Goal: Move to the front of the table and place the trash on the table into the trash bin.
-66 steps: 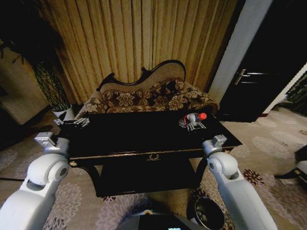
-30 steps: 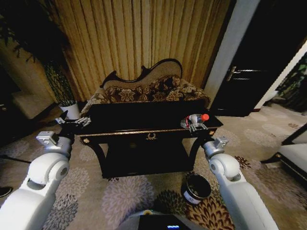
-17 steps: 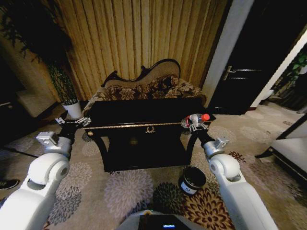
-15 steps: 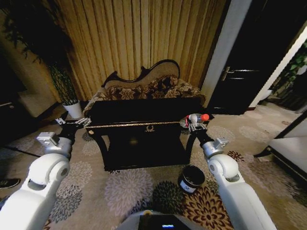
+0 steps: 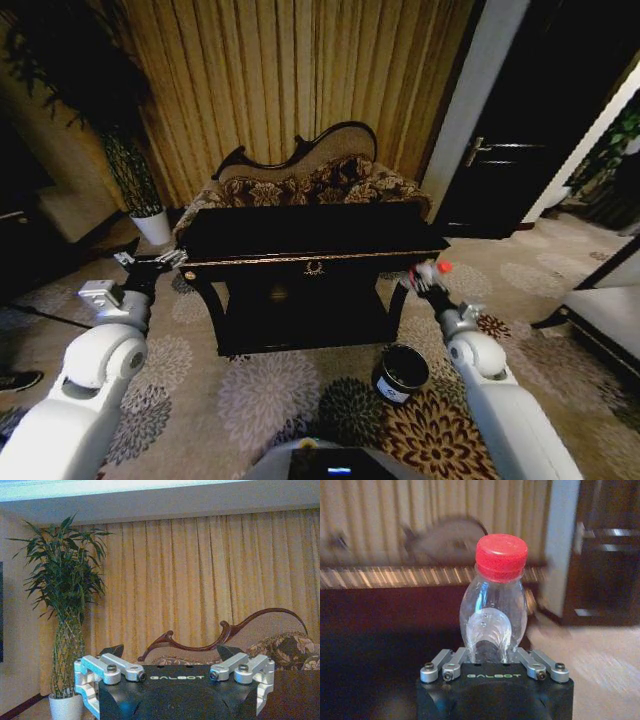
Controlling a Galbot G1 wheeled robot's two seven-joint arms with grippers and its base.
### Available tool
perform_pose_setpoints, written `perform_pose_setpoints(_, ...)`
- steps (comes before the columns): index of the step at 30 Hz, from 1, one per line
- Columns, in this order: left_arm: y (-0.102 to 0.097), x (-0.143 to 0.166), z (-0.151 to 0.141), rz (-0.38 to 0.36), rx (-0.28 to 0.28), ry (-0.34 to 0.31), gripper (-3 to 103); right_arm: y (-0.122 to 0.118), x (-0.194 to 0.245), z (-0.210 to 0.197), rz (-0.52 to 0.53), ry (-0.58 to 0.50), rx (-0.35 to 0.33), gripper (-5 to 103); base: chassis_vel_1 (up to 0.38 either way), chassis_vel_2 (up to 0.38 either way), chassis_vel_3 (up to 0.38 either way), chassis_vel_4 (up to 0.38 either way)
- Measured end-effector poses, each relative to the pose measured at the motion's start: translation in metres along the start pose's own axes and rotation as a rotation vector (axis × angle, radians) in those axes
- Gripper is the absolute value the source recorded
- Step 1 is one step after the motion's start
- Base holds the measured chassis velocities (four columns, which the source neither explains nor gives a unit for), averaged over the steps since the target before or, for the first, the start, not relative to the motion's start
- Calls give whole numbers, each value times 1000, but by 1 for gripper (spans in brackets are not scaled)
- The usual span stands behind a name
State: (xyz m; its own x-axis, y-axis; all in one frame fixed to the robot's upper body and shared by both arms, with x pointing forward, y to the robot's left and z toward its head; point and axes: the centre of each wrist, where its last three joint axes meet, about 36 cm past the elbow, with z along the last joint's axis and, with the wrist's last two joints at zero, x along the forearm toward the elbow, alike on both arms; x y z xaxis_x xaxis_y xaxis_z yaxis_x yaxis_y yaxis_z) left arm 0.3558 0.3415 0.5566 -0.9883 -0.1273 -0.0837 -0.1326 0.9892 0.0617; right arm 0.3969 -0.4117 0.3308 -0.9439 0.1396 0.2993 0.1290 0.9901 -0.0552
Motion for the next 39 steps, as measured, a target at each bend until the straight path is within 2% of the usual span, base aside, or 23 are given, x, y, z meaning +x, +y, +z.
perform_pose_setpoints(2, 0, 0, 0, 2, 0, -2, 100, -9, -9, 40, 40, 79, 42, 27, 0, 0, 0, 0)
perform_pose_setpoints(3, 0, 0, 0, 2, 0, -2, 100, -9, -9, 40, 40, 79, 42, 27, 0, 0, 0, 0)
perform_pose_setpoints(6, 1, -1, -1, 2, -3, -14, 100, -12, -26, 86, 76, 152, 71, 27, 0, 0, 0, 0)
perform_pose_setpoints(9, 2, -1, -1, 2, -8, -18, 100, -16, -37, 104, 97, 201, 76, 27, 0, 0, 0, 0)
perform_pose_setpoints(14, 7, -5, 0, -2, -24, -25, 100, -22, -46, 125, 125, 267, 92, 27, 0, 0, 0, 0)
perform_pose_setpoints(22, 8, -7, 4, -2, -22, -18, 100, -15, -40, 129, 117, 270, 84, 27, 0, 0, 0, 0)
perform_pose_setpoints(24, 8, -7, 5, 1, -22, -14, 100, -13, -41, 127, 114, 267, 81, 25, 0, 0, 0, 0)
perform_pose_setpoints(25, 7, -6, 5, 6, -22, -14, 100, -10, -42, 124, 110, 260, 77, 30, 0, 0, 0, 0)
perform_pose_setpoints(26, 7, -6, 5, 6, -22, -14, 100, -10, -42, 124, 110, 260, 77, 30, 0, 0, 0, 0)
perform_pose_setpoints(29, 7, -7, 4, 8, -23, -19, 100, -1, -45, 118, 100, 239, 64, 46, 0, 0, 0, 0)
perform_pose_setpoints(30, 7, -7, 4, 8, -23, -19, 100, -1, -45, 118, 100, 239, 64, 46, 0, 0, 0, 0)
perform_pose_setpoints(33, 8, -6, 5, 8, -25, -20, 100, 5, -48, 113, 93, 223, 56, 62, 0, 0, 0, 0)
perform_pose_setpoints(34, 8, -6, 5, 8, -25, -20, 100, 5, -48, 113, 93, 223, 56, 62, 0, 0, 0, 0)
perform_pose_setpoints(36, 9, -5, 6, 7, -22, -24, 100, 6, -48, 111, 92, 215, 61, 73, 0, 0, 0, 0)
perform_pose_setpoints(38, 9, -5, 7, 6, -21, -24, 100, 6, -48, 110, 92, 213, 62, 73, 0, 0, 0, 0)
perform_pose_setpoints(39, 9, -5, 7, 6, -20, -26, 100, 5, -48, 109, 93, 208, 64, 84, 0, 0, 0, 0)
